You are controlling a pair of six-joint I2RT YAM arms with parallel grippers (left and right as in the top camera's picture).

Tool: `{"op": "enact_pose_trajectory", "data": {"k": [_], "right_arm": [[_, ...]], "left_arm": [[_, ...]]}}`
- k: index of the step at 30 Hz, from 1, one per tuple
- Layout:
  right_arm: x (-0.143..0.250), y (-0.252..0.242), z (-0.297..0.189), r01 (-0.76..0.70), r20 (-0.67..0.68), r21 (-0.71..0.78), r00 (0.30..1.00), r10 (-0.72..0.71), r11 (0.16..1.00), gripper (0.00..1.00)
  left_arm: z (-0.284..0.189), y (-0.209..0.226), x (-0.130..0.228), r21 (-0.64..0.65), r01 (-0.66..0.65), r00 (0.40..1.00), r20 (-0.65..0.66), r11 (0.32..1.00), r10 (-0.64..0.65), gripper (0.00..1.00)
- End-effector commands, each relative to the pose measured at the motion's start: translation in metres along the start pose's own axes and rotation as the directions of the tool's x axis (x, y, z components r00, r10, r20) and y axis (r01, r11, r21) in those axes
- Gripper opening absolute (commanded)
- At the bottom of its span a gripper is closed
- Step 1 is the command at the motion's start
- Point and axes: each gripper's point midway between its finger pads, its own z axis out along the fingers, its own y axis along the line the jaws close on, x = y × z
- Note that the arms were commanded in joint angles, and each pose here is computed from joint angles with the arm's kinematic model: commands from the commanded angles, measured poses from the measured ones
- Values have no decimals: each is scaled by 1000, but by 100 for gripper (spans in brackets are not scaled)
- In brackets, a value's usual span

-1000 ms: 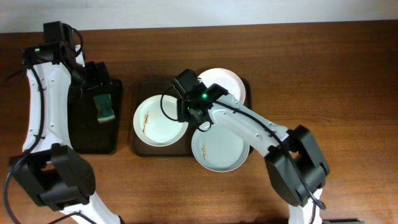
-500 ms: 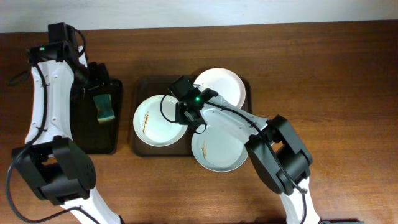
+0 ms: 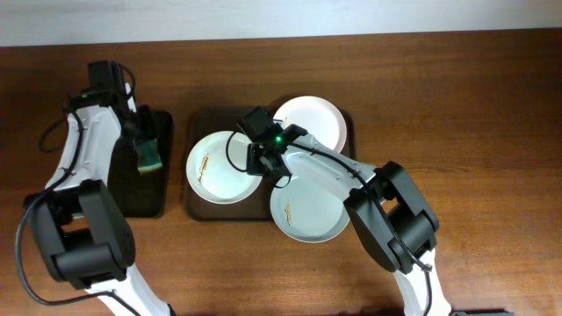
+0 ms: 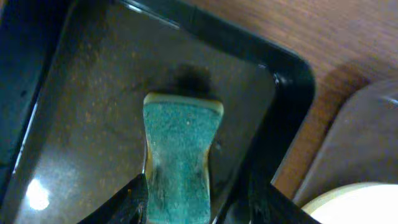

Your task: Clean dirty plates on tray and stack at the side

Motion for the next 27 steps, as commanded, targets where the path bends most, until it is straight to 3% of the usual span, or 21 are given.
{"op": "enact_pose_trajectory", "data": {"k": [1,4,12,14,18,23,27], "right_arm": [[9,-5,13,6,-32,21,999,-5,1000,5],[9,-5,13,14,-33,21,999,-13,1000,5],[9,-5,13,14,-32,21,999,-13,1000,6],[9,-5,13,14,-32,21,999,-13,1000,6],[9,-5,13,13,-32,20,999,-13,1000,6],[5,-2,13,14,-19,7,1000,-13,1000,6],[5,1,12,11,-25,-11,1000,-11,1000,6]], "left_arm": [[23,8,21,-31,0,999,-40,1000,-2,50],[36,26,32,-134,93,994,-37,987,-99,44],[68,23,39,-127,97,992,-64,987,-105,22],[68,21,39,-113,98,992,-65,989,-105,3],[52,14,31,-78,90,993,-72,993,-95,1],[-39,-16,-4,95,-68,997,29,993,65,1],[-55,-52,30,308,-145,984,-53,940,169,1]]}}
